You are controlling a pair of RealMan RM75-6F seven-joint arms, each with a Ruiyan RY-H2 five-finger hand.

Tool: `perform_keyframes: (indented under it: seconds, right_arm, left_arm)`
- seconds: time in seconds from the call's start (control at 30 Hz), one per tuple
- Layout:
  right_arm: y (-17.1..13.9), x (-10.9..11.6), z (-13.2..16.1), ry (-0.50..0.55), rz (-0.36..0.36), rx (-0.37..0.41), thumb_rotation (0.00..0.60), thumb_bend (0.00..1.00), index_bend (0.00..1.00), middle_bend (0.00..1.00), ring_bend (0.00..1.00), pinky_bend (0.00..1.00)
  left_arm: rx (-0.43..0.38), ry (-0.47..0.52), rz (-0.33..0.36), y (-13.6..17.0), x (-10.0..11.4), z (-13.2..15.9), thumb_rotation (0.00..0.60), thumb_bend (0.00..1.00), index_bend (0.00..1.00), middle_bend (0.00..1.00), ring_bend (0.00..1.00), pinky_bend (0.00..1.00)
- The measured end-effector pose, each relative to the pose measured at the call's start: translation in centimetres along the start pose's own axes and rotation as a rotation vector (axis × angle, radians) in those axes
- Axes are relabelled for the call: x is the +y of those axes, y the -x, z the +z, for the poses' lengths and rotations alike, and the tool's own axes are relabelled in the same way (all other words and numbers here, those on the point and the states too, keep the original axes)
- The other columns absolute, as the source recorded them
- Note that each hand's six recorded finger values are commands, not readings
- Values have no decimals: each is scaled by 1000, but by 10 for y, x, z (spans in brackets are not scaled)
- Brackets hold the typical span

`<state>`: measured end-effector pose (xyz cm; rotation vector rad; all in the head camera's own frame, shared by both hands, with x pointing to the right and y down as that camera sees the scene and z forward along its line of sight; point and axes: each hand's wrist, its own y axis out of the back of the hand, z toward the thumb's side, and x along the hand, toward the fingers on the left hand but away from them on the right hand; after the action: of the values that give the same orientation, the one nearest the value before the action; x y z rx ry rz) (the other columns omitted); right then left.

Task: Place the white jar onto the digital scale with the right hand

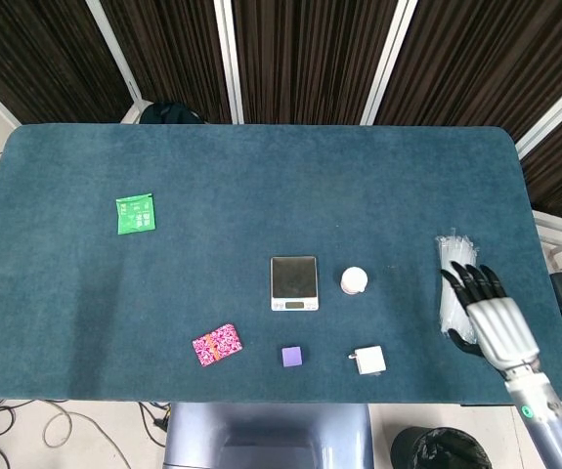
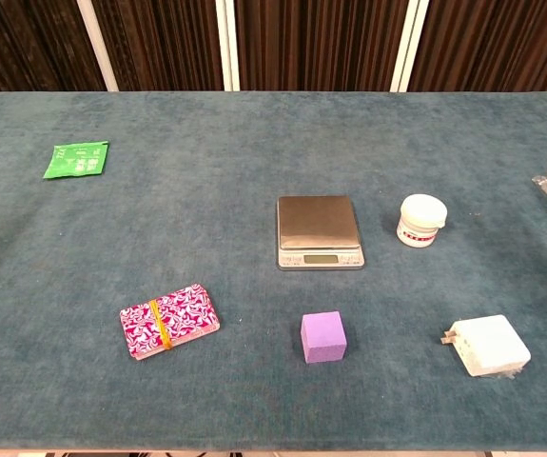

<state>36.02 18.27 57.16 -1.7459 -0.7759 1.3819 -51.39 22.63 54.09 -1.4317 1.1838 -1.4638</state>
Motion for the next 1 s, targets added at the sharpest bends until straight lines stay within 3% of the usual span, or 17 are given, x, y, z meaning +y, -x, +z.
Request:
perform_keyframes:
  seconds: [0.27,0.5,0.73,1.0]
  right_arm:
    - [63,-1,39,-27,139,94,600,357,0,13,69,0]
    - [108,-14,78,-28,234,144,600,357,0,75,145,0]
    - [134,-32,103,-40,276,159,600,355,13,159,207,0]
    - [149,-48,117,-40,312,167,600,357,27,189,234,0]
  left_arm:
    - [1,-4,-4,0,-2,-1,600,773,50,0,0,0]
    - [9,-5,-5,-1,-2,-2,600,773,50,0,0,0]
    - [10,-11,-8,-1,-3,-2,600,773,50,0,0,0]
    - [11,-16,-12,-1,-4,-2,600,773,50,0,0,0]
